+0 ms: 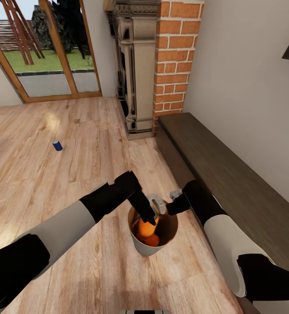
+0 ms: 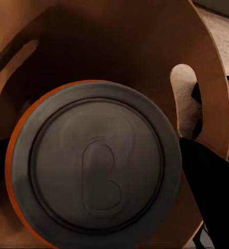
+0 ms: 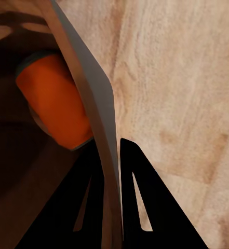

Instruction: Put the three can of soda from the living room inside the tash can in the kitchen.

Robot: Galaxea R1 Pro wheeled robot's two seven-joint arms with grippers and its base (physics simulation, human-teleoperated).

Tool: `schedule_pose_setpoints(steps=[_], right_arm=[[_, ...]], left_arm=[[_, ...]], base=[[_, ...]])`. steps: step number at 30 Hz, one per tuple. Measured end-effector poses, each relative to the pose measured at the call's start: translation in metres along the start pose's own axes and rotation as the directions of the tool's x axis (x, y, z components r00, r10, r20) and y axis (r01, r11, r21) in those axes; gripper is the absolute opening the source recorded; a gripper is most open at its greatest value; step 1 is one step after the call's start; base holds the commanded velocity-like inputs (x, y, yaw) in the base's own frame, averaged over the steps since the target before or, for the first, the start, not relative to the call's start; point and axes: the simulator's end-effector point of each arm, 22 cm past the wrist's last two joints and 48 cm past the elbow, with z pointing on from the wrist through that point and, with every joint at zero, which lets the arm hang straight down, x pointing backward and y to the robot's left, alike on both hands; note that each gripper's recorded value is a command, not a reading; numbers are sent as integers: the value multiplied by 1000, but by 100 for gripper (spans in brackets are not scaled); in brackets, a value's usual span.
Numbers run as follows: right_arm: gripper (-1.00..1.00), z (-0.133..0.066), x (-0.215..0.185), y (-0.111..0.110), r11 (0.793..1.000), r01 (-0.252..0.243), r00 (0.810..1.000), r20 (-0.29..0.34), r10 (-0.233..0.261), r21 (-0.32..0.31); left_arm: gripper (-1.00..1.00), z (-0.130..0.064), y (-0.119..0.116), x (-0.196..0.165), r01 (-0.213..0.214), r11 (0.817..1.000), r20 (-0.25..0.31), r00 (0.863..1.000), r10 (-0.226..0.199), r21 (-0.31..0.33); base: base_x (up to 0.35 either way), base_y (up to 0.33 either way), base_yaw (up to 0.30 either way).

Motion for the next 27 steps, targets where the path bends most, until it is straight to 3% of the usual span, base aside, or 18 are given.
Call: schedule_pose_setpoints(steps=[5,20,21,27], right_arm=[[-100,0,0,0,1000,4,1000,-2,-4,3],[-100,1,0,1,1000,4,1000,-2,-4,2],[-100,1,0,1,1000,5,1000,-2,-5,3],[-100,0,0,0,1000,3,1000,-2,-3,4]], left_arm=[[-100,7,8,11,33,999,-27,999,-33,-9],[-100,12,6,13,28,1000,-40,999,-29,-11],[100,12,6,13,28,1000,-40,999,-29,-11],[100,12,7,14,28,1000,-42,999,-28,-14]], base=[[0,0,0],[0,0,0],[0,0,0],[0,0,0]])
